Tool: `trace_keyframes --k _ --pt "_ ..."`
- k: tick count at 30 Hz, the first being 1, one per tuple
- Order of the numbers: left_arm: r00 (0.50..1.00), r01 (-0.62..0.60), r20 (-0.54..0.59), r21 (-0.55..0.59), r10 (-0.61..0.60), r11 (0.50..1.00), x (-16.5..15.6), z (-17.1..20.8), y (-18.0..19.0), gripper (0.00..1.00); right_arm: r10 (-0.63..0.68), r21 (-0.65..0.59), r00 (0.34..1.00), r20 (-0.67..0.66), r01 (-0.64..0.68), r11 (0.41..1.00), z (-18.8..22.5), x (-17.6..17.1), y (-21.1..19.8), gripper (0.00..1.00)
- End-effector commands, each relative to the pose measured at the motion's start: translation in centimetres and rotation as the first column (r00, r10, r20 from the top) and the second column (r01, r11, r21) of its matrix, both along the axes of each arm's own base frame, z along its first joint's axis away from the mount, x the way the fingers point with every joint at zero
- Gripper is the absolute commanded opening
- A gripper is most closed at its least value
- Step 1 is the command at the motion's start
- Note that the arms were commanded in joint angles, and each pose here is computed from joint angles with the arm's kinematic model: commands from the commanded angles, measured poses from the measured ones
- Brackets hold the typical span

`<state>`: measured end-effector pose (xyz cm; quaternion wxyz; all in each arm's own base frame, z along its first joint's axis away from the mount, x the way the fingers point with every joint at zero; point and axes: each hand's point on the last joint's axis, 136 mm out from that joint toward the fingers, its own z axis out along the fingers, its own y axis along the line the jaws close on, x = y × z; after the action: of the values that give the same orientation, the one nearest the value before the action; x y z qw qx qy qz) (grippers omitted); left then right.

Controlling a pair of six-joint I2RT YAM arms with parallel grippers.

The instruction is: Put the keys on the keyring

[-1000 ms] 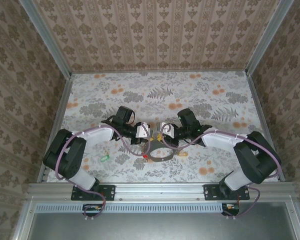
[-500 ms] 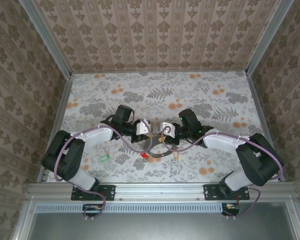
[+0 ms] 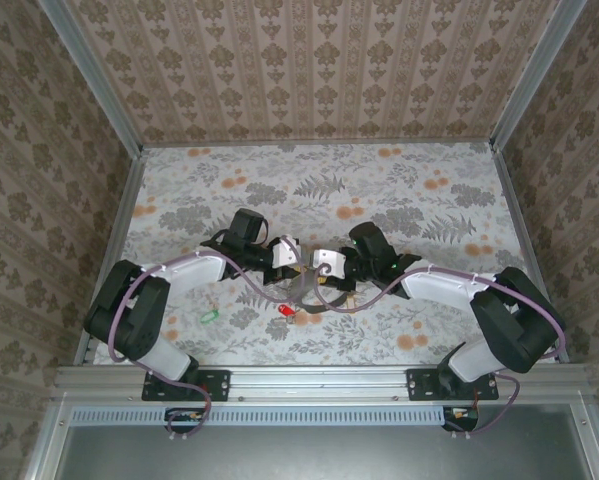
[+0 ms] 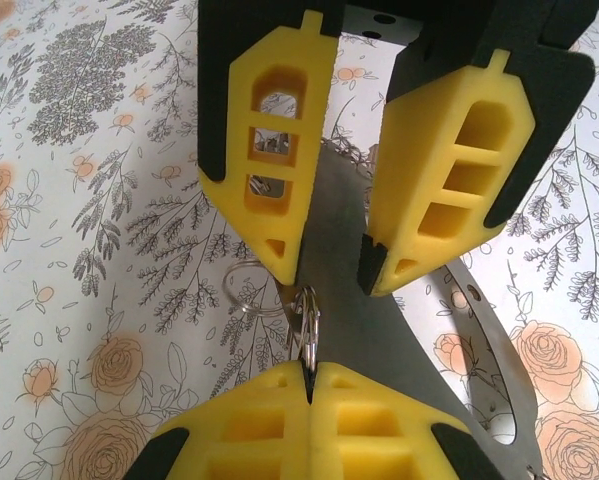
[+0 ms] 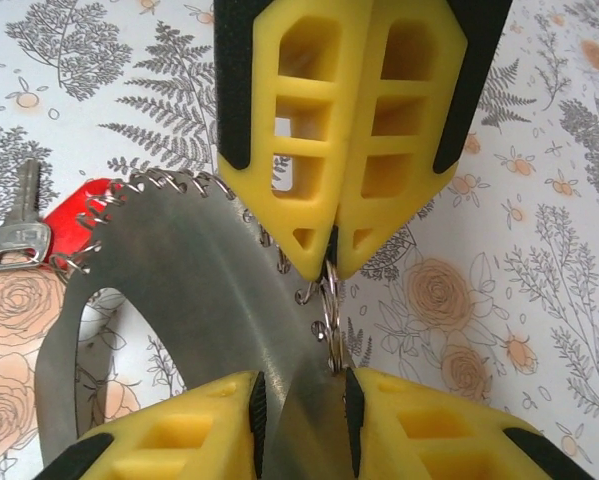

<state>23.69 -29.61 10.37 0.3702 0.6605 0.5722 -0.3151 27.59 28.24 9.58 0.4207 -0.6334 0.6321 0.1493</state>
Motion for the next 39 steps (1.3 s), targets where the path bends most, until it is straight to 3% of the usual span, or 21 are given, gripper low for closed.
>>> trace_keyframes --k 1,8,17,21,32,39 --pt "0.999 0.021 -0.028 -0.041 -0.022 0.999 -0.5 0.3 -0.3 0.00 -0.009 -0.011 0.997 0.075 0.010 1.000 1.1 1.3 0.6 0.30" --pt "0.999 0.023 -0.040 -0.054 -0.025 0.998 -0.6 0.6 -0.5 0.00 -0.001 -0.052 0.993 0.119 0.007 0.999 0.6 1.4 1.0 0.24" --pt "0.999 0.011 -0.041 -0.046 -0.013 0.999 -0.6 0.4 -0.2 0.00 -0.007 -0.059 0.987 0.160 0.017 0.998 0.9 1.4 0.9 0.03" --pt "0.999 -0.017 -0.045 -0.041 0.015 0.999 -0.4 0.3 0.4 0.00 0.000 -0.051 0.986 0.165 0.009 0.999 0.8 0.8 0.5 0.00" --pt "0.996 -0.063 -0.066 -0.028 0.061 0.998 0.4 -0.5 1.0 0.00 0.004 0.083 0.993 0.122 -0.015 0.996 1.3 -1.3 0.4 0.00" --pt "0.995 -0.062 -0.079 -0.059 0.057 0.996 0.4 -0.8 0.7 0.00 -0.064 0.301 0.993 0.099 0.031 0.953 4.4 -0.9 0.2 0.00"
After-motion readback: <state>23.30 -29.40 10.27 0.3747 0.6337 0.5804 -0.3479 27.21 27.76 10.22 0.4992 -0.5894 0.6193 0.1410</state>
